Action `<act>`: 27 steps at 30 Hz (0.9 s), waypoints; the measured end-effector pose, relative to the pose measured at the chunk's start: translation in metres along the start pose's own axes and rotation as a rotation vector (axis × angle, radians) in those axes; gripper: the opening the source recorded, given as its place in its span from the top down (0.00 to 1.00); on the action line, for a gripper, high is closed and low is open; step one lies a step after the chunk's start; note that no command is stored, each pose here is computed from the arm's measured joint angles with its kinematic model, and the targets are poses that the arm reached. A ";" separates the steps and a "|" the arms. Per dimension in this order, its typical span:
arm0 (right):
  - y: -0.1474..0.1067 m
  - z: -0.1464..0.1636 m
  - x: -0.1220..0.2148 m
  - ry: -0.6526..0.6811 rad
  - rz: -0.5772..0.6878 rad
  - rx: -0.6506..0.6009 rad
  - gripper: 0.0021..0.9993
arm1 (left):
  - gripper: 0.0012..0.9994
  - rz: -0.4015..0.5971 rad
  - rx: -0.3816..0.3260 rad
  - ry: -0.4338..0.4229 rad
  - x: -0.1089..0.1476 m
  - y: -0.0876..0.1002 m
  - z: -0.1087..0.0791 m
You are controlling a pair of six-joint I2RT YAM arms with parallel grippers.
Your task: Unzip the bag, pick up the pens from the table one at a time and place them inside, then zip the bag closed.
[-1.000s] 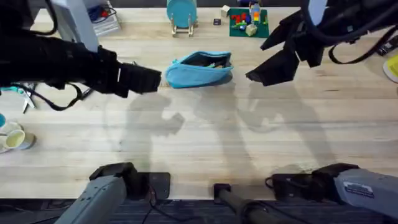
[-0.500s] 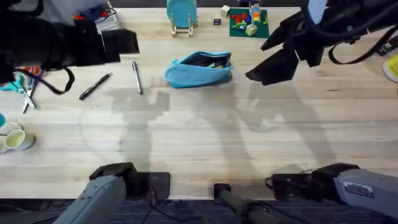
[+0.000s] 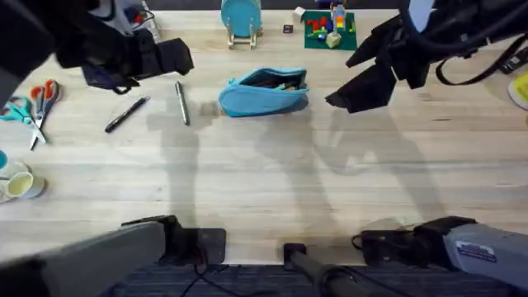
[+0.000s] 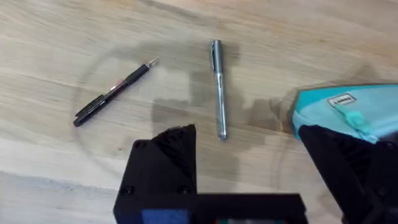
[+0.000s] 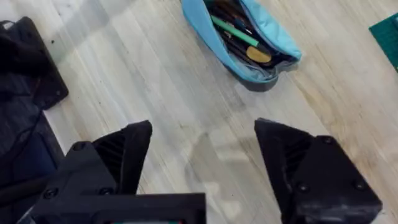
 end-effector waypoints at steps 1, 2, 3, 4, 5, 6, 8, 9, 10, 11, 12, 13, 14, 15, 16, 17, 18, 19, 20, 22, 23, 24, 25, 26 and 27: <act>0.000 0.000 0.000 0.000 0.000 0.000 0.00 | 0.00 0.016 0.001 0.001 -0.007 0.000 0.000; 0.000 0.000 0.000 0.000 0.000 0.000 0.00 | 0.00 0.034 0.003 0.003 -0.014 0.000 0.001; 0.000 0.000 0.000 0.000 0.000 0.000 0.00 | 0.00 0.050 0.004 0.004 -0.020 0.000 0.001; 0.000 0.000 0.000 0.000 0.000 0.000 0.00 | 0.00 0.068 0.006 0.006 -0.027 -0.001 0.002; 0.000 0.000 0.000 0.000 0.000 0.000 0.00 | 0.00 0.084 0.008 0.007 -0.033 -0.002 0.002; 0.000 0.000 0.000 0.000 0.000 0.000 0.00 | 0.00 0.101 0.009 0.009 -0.039 -0.003 0.002; 0.000 0.000 0.000 0.000 0.000 0.000 0.00 | 0.00 0.138 0.012 0.012 -0.050 -0.006 0.003; 0.000 0.000 0.000 0.000 0.000 0.000 0.00 | 0.00 0.155 0.013 0.014 -0.056 -0.008 0.004; 0.000 0.000 0.000 0.000 0.000 0.000 0.00 | 0.00 0.171 0.014 0.015 -0.062 -0.009 0.004; 0.000 0.000 0.000 0.000 0.000 0.000 0.00 | 0.00 0.186 0.015 0.017 -0.068 -0.011 0.005; 0.000 0.000 0.000 0.000 0.000 0.000 0.00 | 0.00 0.204 0.015 0.018 -0.074 -0.012 0.005; 0.000 0.000 0.000 0.000 0.000 0.000 0.00 | 0.00 0.217 0.016 0.019 -0.080 -0.014 0.006; 0.000 0.000 0.000 0.000 0.000 0.000 0.00 | 0.00 0.231 0.017 0.021 -0.086 -0.015 0.006; 0.000 0.000 0.000 0.000 0.000 0.000 0.00 | 0.00 0.245 0.018 0.022 -0.092 -0.017 0.007; 0.000 0.000 0.000 0.000 0.000 0.000 0.00 | 0.00 0.254 0.018 0.023 -0.097 -0.018 0.007; 0.000 0.000 0.000 0.000 0.000 0.000 0.00 | 0.00 0.263 0.019 0.023 -0.102 -0.019 0.007; 0.000 0.000 0.000 0.000 0.000 0.000 0.00 | 0.00 0.268 0.019 0.024 -0.107 -0.019 0.008; 0.000 0.000 0.000 0.000 0.000 0.000 0.00 | 0.00 0.272 0.019 0.024 -0.111 -0.019 0.008; 0.000 0.000 0.000 0.000 0.000 0.000 0.00 | 0.00 0.273 0.019 0.024 -0.115 -0.019 0.008; 0.000 0.000 0.000 0.000 0.000 0.000 0.00 | 0.00 0.273 0.019 0.024 -0.121 -0.019 0.008; 0.000 0.000 0.000 0.000 0.000 0.000 0.00 | 0.00 0.273 0.019 0.024 -0.123 -0.019 0.008; 0.000 0.000 0.000 0.000 0.000 0.000 0.00 | 0.00 0.273 0.019 0.024 -0.126 -0.018 0.009; 0.000 0.000 0.000 0.000 0.000 0.000 0.00 | 0.00 0.275 0.019 0.024 -0.128 -0.019 0.009; 0.000 0.000 0.000 0.000 0.000 0.000 0.00 | 0.00 0.276 0.019 0.029 -0.130 -0.019 0.009; 0.000 0.000 0.000 0.000 0.000 0.000 0.00 | 0.00 0.276 0.019 0.031 -0.131 -0.018 0.010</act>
Point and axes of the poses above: each hand's point on the last joint's axis, 136 mm out from that joint toward the fingers, its own x axis back along the fingers, its own z axis along the line the jaws close on, y = z × x, the point moved 5 cm from there along x, back along the fingers, and after that the axes turned 3 degrees about -x, right-handed, at the moved point
